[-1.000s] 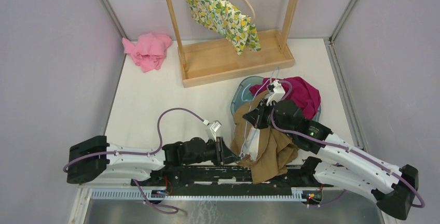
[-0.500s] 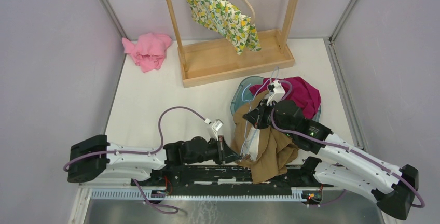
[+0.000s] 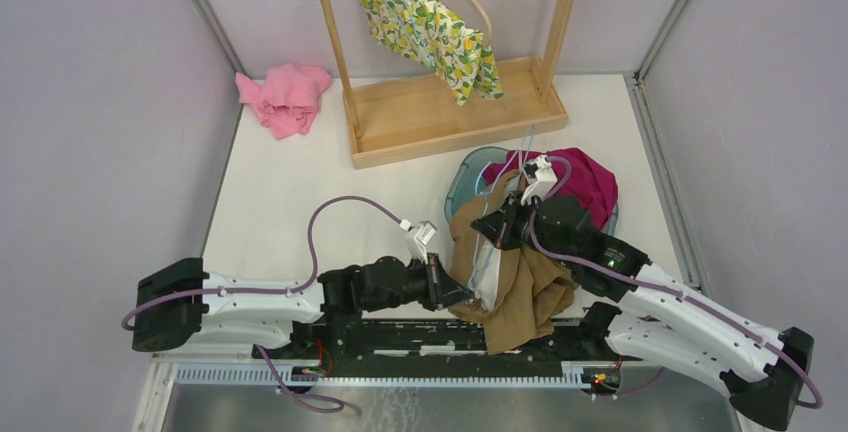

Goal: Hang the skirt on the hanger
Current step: Hang the skirt on the hanger.

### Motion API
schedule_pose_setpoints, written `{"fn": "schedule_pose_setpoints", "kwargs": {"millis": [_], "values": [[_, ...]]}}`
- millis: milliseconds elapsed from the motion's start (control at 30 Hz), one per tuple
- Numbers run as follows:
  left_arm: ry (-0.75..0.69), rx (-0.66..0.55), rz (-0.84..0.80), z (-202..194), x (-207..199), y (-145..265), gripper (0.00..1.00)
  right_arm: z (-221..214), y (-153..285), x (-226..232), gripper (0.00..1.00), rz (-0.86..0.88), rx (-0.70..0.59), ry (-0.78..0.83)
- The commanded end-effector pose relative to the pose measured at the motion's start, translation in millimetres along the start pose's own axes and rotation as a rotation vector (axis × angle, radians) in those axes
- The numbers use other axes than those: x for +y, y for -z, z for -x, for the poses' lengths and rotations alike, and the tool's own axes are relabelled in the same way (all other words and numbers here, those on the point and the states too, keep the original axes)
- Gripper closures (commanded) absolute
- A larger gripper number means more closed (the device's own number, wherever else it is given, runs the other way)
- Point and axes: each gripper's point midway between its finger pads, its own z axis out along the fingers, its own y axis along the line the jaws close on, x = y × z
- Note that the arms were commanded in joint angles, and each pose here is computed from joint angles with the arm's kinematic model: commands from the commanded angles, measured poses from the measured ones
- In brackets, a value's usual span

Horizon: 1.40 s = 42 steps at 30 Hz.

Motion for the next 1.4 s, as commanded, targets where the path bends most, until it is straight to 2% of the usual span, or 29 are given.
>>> {"fn": "schedule_pose_setpoints", "kwargs": {"millis": [0, 767, 1033, 1367], "values": [[-0.066, -0.076, -0.036, 24, -26, 0, 0.97, 20, 10, 17, 0.99, 0.050, -0.064, -0.019], [-0.219, -0.187, 0.015, 72, -59, 2, 0.97, 26, 36, 42, 0.99, 0.123, -0.019, -0.136], [-0.250, -0.207, 0.019, 83, -69, 6, 0.97, 47, 47, 50, 0.99, 0.113, -0.064, -0.136], [-0.324, -0.260, 0.047, 110, -91, 20, 0.97, 71, 52, 81, 0.99, 0.164, -0.049, -0.189]]}}
